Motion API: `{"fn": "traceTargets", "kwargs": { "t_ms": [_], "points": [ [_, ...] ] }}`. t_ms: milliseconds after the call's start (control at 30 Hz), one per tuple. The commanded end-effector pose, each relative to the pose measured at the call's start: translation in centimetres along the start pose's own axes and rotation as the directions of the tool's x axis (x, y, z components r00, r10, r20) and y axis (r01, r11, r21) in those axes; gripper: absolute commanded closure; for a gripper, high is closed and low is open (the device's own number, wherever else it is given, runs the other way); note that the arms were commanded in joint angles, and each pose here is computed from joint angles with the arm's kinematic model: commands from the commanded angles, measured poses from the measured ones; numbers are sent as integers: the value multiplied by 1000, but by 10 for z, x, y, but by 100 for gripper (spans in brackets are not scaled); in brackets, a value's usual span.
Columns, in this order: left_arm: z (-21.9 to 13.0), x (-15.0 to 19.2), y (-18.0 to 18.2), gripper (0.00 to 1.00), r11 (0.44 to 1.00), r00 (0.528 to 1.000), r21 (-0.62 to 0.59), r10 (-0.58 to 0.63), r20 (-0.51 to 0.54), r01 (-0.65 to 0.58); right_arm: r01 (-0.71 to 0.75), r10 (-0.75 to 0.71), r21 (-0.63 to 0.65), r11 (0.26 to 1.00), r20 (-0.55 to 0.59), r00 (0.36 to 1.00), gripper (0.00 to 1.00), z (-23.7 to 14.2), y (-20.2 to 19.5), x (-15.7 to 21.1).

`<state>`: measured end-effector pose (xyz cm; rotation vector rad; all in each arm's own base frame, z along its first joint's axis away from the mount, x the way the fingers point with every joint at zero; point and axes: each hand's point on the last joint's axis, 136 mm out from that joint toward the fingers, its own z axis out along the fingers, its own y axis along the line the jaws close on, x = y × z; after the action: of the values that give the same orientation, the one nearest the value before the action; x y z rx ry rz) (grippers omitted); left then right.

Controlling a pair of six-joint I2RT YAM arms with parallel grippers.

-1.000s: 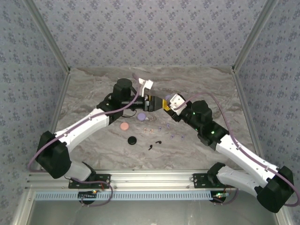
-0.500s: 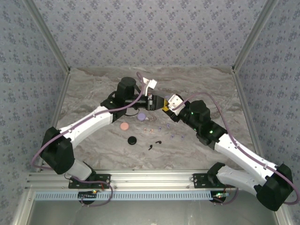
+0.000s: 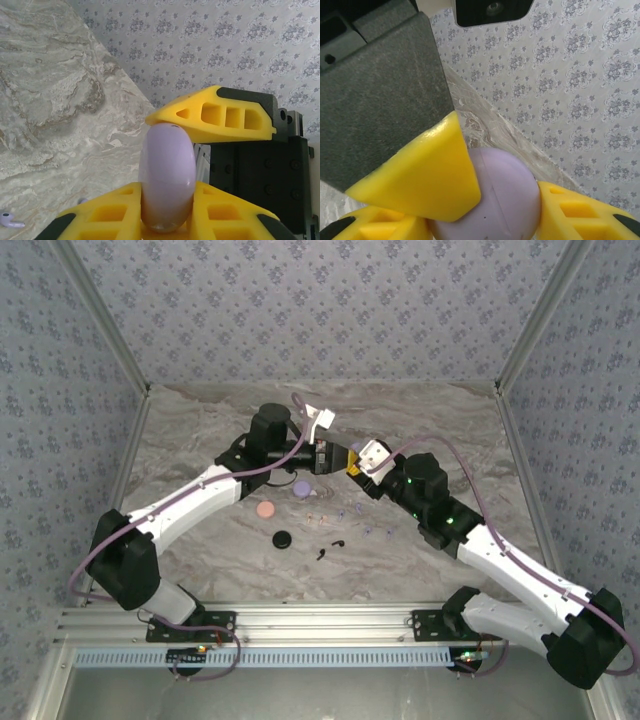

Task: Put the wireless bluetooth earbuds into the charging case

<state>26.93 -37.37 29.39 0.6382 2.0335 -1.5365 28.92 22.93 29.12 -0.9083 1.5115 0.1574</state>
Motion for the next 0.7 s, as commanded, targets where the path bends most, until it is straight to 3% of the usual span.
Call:
{"fn": "traceTargets", "kwargs": {
  "t_ms": [0, 267, 333, 500, 667],
  "points": [
    [2, 2, -13, 82, 999, 999, 44, 21, -29, -20, -35, 33, 44, 998, 45, 998, 49, -2, -15, -22],
    [-11, -22, -13, 93, 979, 973, -46, 202, 110, -199, -106, 101, -114, 988, -48, 994, 8, -23, 1, -10],
    [-14, -28, -16, 96, 963, 952, -58, 268, 150, -262, -160, 151, -154, 975, -68, 986, 3, -32, 5, -6],
    [-25, -46, -16, 100, 904, 868, -156, 427, 253, -399, -359, 346, -242, 901, -93, 933, 0, -49, 3, -4],
    [-29, -46, -20, 100, 825, 779, -184, 566, 272, -535, -536, 547, -309, 786, -57, 835, 1, -55, -7, -13]
  ]
}}
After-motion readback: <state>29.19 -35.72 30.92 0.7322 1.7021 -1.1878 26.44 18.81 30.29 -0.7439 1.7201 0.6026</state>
